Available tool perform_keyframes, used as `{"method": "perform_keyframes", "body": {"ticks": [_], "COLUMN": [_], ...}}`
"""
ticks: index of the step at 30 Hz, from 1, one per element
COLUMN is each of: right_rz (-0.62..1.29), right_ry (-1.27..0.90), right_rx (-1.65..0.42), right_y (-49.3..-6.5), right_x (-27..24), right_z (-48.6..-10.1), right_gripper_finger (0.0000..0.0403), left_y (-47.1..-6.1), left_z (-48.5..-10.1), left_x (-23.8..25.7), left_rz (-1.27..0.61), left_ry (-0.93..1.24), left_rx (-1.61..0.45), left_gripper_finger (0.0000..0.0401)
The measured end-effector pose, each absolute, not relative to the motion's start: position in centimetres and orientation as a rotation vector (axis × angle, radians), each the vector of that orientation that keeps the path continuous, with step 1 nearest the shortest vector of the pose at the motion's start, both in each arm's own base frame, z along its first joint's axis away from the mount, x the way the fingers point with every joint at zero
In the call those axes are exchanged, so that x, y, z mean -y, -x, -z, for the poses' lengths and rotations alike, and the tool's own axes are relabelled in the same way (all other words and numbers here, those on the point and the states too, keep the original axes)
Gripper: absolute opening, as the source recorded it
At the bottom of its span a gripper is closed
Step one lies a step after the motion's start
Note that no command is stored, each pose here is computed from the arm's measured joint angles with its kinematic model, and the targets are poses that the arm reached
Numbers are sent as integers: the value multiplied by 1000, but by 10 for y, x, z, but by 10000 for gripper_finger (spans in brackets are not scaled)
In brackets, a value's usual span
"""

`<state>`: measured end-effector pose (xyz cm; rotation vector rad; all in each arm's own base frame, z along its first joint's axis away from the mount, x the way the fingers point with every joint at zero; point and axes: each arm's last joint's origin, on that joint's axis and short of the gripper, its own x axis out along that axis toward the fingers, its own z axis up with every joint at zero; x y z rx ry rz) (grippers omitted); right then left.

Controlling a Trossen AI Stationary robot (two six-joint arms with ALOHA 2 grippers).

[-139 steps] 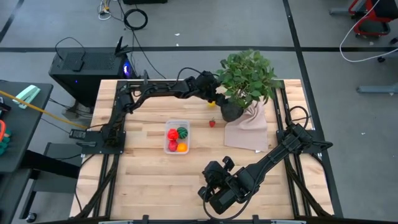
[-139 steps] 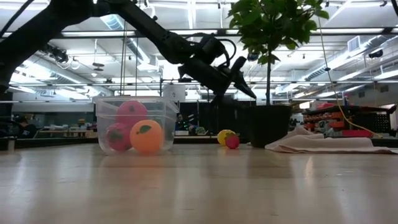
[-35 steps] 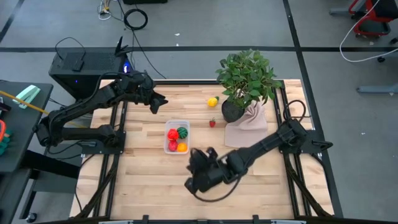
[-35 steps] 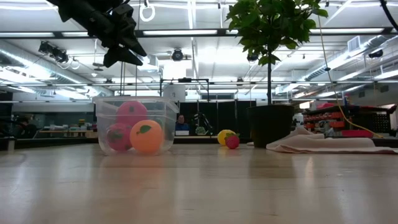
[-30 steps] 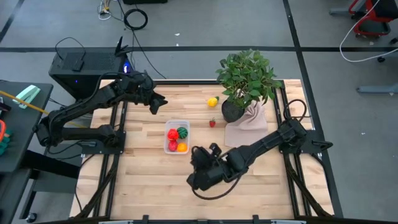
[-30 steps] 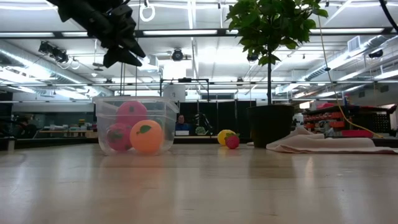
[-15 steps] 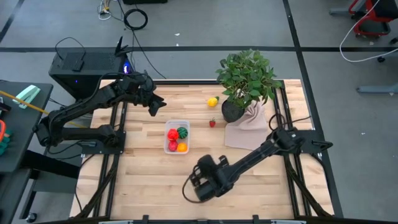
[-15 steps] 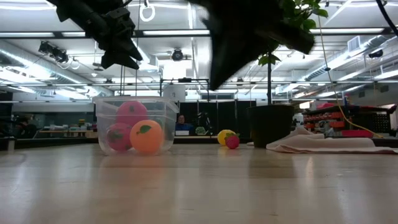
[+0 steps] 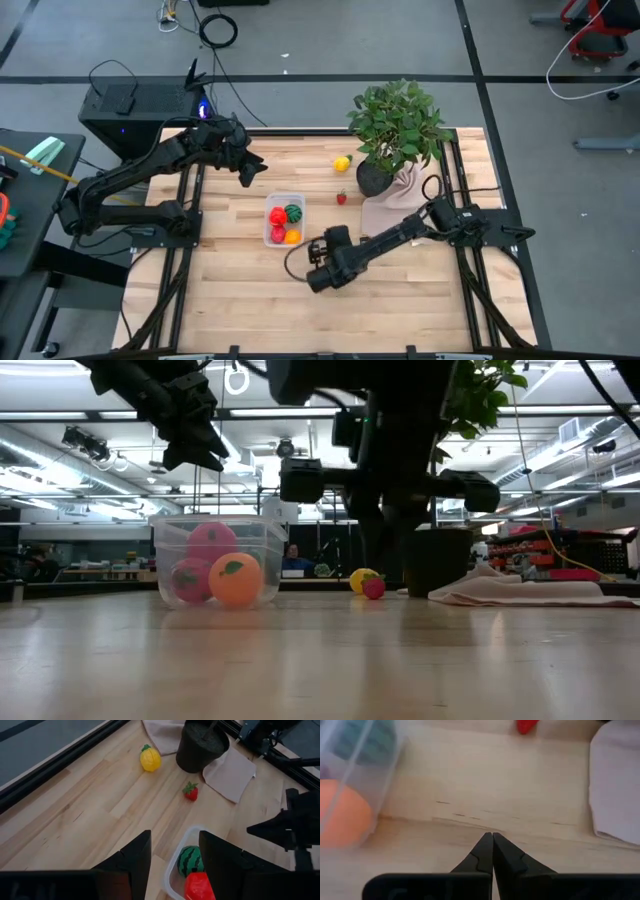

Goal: Pick and placing Produce into tupperware
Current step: Put the red strawberry into the transparent bin

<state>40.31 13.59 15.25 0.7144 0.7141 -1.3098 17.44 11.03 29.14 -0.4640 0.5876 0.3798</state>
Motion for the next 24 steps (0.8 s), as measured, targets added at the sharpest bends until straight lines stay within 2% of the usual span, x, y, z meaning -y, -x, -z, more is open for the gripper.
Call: {"method": "perform_keyframes", "body": {"ticks": [6, 9, 13, 16, 21, 24], "right_rz": [1215, 1200, 1230, 1276, 1368, 1404], "right_ry": [-719, -722, -745, -754, -799, -807], "right_rx": [-1005, -1055, -980, -831, -633, -591], "right_y": [-409, -410, -408, -402, -380, -361], "right_x": [-121, -119, -126, -139, -162, -175], "right_z": [-152, -151, -152, -150, -136, -121], "right_gripper_finger": [11, 11, 7, 6, 8, 5], "left_y": [-174, -174, -173, -173, -173, -173], "left_z": [-291, -290, -290, -289, -289, -289], "left_x": [-110, -110, -109, -109, -109, -109], "left_rz": [-381, -383, -385, -391, -393, -393], "left_ry": [470, 480, 487, 505, 512, 511], "left_rx": [-597, -601, -609, -609, -607, -607], "left_gripper_finger": [174, 174, 173, 174, 174, 174]}}
